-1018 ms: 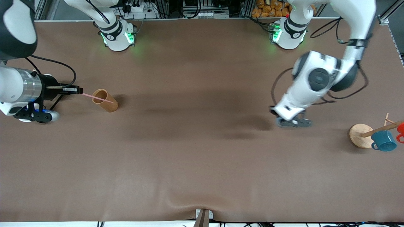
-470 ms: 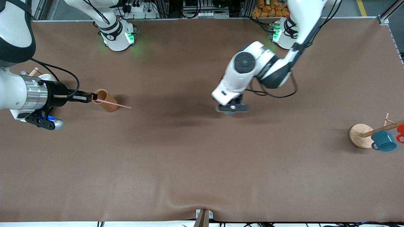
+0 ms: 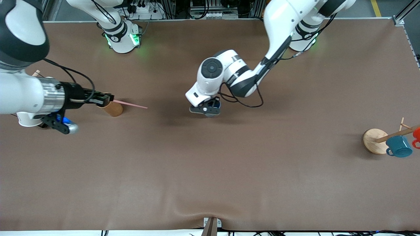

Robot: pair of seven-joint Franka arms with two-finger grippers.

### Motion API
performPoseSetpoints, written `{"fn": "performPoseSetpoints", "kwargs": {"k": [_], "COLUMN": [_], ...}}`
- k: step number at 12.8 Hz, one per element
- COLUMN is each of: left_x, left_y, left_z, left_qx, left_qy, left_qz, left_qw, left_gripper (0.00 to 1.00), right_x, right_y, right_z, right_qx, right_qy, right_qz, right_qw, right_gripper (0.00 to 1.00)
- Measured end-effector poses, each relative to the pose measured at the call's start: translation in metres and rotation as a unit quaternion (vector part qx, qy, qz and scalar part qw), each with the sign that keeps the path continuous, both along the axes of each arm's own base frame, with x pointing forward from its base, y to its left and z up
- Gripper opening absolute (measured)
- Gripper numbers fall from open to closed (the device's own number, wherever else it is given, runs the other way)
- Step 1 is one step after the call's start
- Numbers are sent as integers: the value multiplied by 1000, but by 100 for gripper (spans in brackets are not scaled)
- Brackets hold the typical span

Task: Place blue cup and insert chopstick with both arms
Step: 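Pull the chopstick out with the right gripper while the left gripper carries the cup, then set the blue cup down with the left gripper while the right gripper inserts the chopstick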

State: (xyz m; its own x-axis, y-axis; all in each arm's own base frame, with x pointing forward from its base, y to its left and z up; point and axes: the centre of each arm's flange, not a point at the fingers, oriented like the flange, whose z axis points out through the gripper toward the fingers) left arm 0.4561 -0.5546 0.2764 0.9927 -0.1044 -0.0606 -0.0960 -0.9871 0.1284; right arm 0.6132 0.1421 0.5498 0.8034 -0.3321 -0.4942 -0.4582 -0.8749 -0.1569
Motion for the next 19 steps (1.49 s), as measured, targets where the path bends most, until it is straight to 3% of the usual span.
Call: {"fn": "performPoseSetpoints", "kwargs": {"k": [5,9,13,16,19], "left_x": [-2,11,32,84,125], "left_y": [-5,-11,18,108,205], "left_z": [-20,13,122,203,256], "left_qx": [11,-6,-3,15,27], "left_qy": [2,-17,-55,-79,-95], "left_qz": [-3,7,52,123,171], "left_qw": [1000,1000,997,989,980], "left_gripper": [10,53,97,100,100], "right_x": [-4,-4,-7,-16,-26], "right_y": [18,18,34,86,143], "right_z": [-7,-8,-13,-29,-41], "right_qx": [-13,-13,-16,-31,-33], "right_qy": [17,18,29,43,40], "right_qz": [-13,-14,-29,-64,-112], "right_qw": [1000,1000,999,997,992], "right_gripper": [8,8,8,8,8]}}
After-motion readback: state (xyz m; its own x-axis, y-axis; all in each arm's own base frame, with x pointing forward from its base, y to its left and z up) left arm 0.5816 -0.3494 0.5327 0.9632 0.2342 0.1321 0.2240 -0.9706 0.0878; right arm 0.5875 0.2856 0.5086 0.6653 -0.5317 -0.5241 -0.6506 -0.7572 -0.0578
